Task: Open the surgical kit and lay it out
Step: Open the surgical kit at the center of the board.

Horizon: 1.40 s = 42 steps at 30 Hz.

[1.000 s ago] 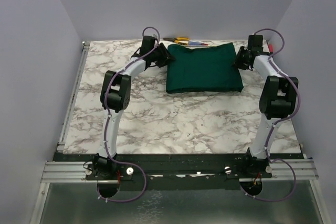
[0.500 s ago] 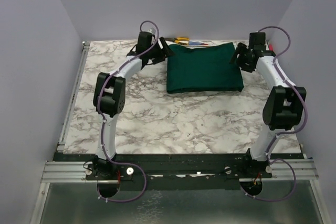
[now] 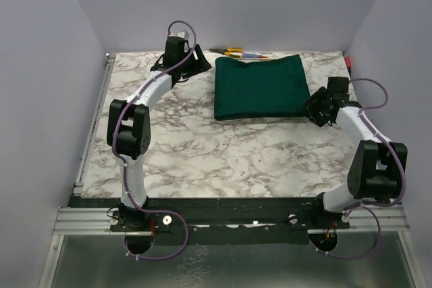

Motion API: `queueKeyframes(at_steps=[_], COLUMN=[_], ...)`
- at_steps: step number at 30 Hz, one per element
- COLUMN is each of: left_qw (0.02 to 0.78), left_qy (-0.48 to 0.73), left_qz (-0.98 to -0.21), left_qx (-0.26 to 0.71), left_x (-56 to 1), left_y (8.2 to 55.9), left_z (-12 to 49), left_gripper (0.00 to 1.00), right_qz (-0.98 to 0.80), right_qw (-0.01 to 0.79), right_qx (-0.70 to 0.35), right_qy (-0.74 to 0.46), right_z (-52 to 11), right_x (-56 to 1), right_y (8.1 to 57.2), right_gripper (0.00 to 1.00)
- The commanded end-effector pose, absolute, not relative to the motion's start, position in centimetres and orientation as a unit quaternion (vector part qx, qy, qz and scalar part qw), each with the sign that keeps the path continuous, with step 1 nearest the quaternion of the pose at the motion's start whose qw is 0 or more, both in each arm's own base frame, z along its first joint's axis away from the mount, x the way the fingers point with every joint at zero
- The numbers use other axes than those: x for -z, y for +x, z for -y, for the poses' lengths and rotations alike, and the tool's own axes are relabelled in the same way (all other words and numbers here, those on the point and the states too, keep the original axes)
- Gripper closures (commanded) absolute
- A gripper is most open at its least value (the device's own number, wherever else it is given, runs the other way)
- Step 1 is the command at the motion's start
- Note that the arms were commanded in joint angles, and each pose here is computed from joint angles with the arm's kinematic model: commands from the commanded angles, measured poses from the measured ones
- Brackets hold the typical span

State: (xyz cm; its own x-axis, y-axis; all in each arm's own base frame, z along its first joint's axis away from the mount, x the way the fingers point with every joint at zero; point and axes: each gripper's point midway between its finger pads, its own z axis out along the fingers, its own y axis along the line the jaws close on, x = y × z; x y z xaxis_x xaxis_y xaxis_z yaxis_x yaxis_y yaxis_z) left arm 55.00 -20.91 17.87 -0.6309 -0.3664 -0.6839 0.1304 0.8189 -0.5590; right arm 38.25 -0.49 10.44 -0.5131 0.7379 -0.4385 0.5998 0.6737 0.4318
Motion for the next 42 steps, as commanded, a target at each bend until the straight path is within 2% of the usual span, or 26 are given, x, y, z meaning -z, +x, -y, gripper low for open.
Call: queueKeyframes(at_steps=[1,16,20,23,26,29,31,42], left_qw=[0.422,0.425,0.423,0.413,0.402,0.399,0.395,0.362], left_qy=[-0.066,-0.062,-0.065,-0.032,-0.005,-0.006,-0.007,0.003], left_qz=[-0.862,-0.862,-0.861,-0.858,-0.854,-0.854,-0.853,-0.842], left_qx=[0.271,0.270,0.275,0.305,0.329,0.333,0.340,0.399], left_x=[-18.0,-18.7,-18.8,-19.2,-19.4,-19.3,-19.3,-19.4], left_y=[53.6,52.9,52.9,52.6,52.2,52.3,52.4,52.6], left_z=[20.1,19.9,20.1,21.5,22.7,23.0,23.5,30.7], left_gripper=[0.30,0.30,0.30,0.30,0.30,0.30,0.30,0.30], right_qz=[-0.820,-0.816,-0.823,-0.836,-0.838,-0.841,-0.844,-0.846], right_qw=[0.362,0.380,0.374,0.350,0.358,0.372,0.380,0.428], right_qx=[-0.198,-0.188,-0.160,-0.133,-0.117,-0.141,-0.165,-0.247], right_qy=[0.396,0.393,0.397,0.400,0.395,0.367,0.341,0.201], right_z=[-1.3,-0.6,0.1,0.6,1.2,0.4,-0.4,-3.5], right_x=[-12.2,-10.4,-10.8,-11.2,-11.7,-12.6,-13.0,-16.0], right_y=[40.6,41.4,40.9,40.4,40.4,41.2,42.0,45.8], right_gripper=[0.35,0.55,0.68,0.72,0.77,0.87,0.98,0.99])
